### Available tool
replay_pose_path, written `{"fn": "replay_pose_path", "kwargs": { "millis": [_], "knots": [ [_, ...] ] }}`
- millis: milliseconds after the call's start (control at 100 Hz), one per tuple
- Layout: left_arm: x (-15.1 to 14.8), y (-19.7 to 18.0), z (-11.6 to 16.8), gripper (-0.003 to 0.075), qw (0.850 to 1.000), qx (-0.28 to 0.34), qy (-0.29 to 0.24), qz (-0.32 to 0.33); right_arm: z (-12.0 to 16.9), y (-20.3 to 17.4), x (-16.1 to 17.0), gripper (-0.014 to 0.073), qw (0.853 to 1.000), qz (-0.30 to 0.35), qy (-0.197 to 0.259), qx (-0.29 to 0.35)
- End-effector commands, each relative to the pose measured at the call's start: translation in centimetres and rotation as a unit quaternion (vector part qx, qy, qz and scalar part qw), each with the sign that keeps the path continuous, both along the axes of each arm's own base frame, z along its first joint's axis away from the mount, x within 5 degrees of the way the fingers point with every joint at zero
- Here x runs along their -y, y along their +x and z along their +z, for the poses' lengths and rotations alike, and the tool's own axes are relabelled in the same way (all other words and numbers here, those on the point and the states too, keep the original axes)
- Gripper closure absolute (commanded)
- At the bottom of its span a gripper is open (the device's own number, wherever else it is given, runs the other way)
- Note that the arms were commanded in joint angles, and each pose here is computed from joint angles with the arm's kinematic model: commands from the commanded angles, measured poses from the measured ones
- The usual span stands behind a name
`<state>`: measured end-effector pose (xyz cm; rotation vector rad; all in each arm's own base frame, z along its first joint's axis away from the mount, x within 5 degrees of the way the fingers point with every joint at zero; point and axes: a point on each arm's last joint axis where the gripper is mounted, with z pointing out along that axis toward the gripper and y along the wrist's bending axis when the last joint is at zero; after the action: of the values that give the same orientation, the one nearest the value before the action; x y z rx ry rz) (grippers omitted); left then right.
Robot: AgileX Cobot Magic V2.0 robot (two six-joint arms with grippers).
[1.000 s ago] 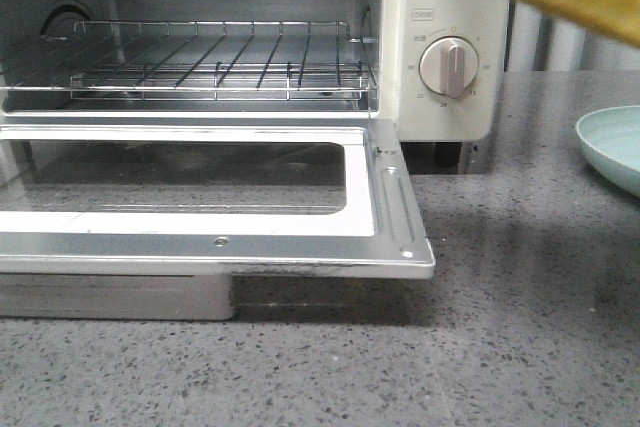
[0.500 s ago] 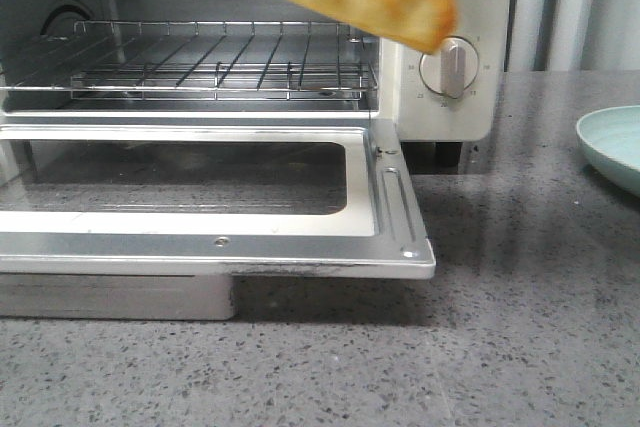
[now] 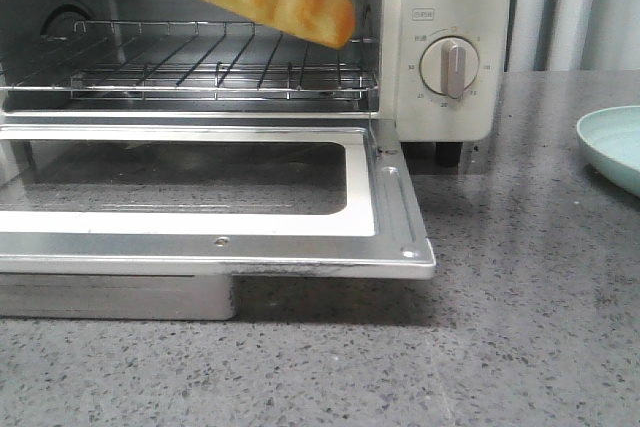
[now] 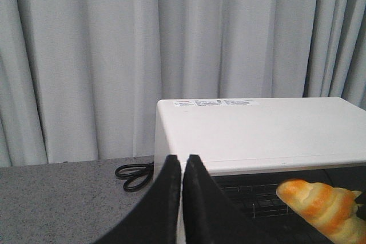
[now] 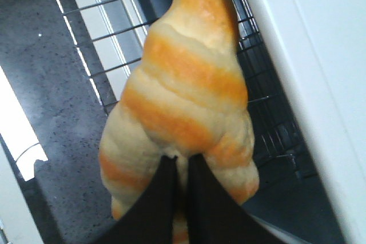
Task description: Put bread in oven
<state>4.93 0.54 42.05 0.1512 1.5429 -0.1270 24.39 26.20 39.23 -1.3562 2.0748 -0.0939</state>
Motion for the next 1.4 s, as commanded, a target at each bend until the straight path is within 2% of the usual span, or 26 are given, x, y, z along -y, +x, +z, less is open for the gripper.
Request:
{"fn": "replay_pose_path", "kwargs": {
  "millis": [0,190,410,480,610,670,740,950,1050,1230,1390],
  "knots": [
    [0.4,0.1,1.1,0.0741,0.999,0.033,-0.010,-0.015,2.3,0.1,0.4,0.0664,0.998,0.008,0.023,0.058],
    [0.4,0.1,1.1,0.0741,0.999,0.032,-0.012,-0.017,2.0,1.0,-0.1,0.0664,0.996,0.011,0.013,0.090],
    [0.4,0.1,1.1,0.0741,0.999,0.031,-0.014,-0.018,1.8,1.1,-0.1,0.0650,0.996,0.009,0.004,0.093],
    [0.4,0.1,1.1,0.0741,0.999,0.029,-0.018,-0.020,1.8,1.1,0.0,0.0582,0.996,0.007,0.003,0.090],
    [0.5,0.1,1.1,0.0741,0.999,0.028,-0.019,-0.021,1.8,1.1,0.0,0.0346,0.996,0.000,0.009,0.087],
    [0.5,0.1,1.0,0.0741,0.999,0.027,-0.019,-0.021,1.8,1.1,0.0,0.0265,0.996,-0.002,0.010,0.087],
    [0.5,0.1,1.0,0.0741,0.999,0.027,-0.019,-0.021,1.8,1.1,0.0,0.0206,0.996,-0.002,0.010,0.087],
    [0.3,0.1,0.8,0.0741,1.000,0.015,-0.017,-0.015,1.8,1.1,0.0,0.0203,0.996,-0.003,0.010,0.087],
    [0.3,0.0,0.9,0.0741,1.000,0.018,-0.018,-0.015,2.1,0.7,0.0,0.0203,0.997,-0.004,0.029,0.074],
    [-0.5,-1.8,1.2,0.0742,0.997,0.060,-0.036,-0.022,3.0,-0.4,0.3,0.0203,0.997,0.002,0.068,0.048],
    [-1.3,-3.5,-0.4,0.0742,0.995,0.070,-0.058,-0.031,4.4,-2.1,0.6,0.0203,0.995,0.017,0.087,0.052]
  ]
}}
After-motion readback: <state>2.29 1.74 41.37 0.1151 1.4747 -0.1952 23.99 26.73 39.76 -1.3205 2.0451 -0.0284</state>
